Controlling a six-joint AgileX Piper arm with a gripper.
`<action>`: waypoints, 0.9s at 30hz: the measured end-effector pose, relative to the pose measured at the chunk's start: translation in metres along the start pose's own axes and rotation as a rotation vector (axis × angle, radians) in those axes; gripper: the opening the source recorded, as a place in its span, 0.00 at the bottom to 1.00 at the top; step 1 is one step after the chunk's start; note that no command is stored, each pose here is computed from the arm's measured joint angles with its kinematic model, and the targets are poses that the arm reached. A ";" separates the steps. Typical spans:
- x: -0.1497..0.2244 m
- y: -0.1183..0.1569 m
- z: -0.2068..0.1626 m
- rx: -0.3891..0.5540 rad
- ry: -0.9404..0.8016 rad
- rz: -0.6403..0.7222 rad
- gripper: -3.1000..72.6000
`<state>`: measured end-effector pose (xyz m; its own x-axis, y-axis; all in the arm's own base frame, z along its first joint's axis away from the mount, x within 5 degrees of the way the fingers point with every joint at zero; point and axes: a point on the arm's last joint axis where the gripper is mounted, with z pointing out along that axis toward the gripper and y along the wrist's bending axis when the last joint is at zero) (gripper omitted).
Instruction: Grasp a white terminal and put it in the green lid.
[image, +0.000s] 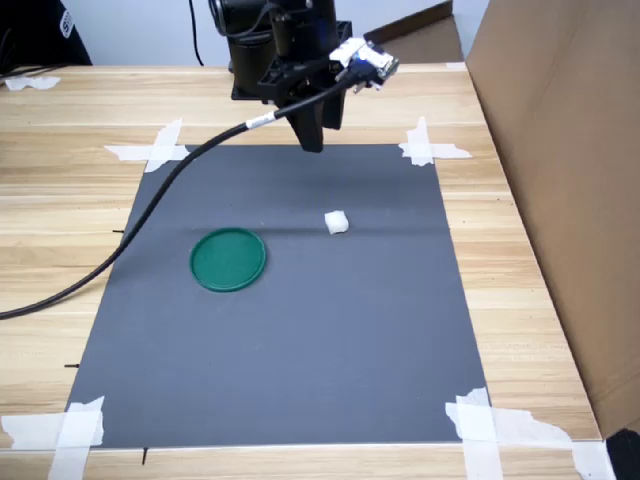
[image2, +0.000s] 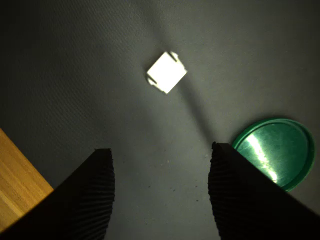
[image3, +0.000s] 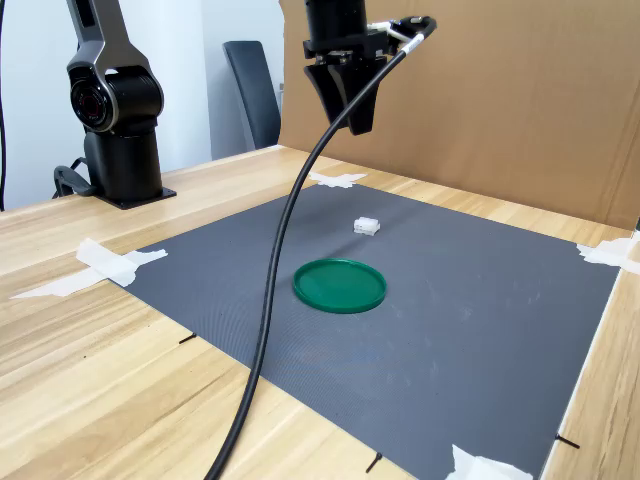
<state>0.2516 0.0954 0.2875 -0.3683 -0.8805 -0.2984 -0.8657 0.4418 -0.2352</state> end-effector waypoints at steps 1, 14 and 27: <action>0.002 0.002 0.003 -0.008 0.008 -0.008 0.68; -0.005 0.017 0.030 -0.059 0.116 -0.087 0.68; -0.016 0.010 0.080 -0.043 0.149 -0.130 0.68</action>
<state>0.2757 0.1274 0.2163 -0.2955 -0.9468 -0.1276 -0.9218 0.3177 -0.2221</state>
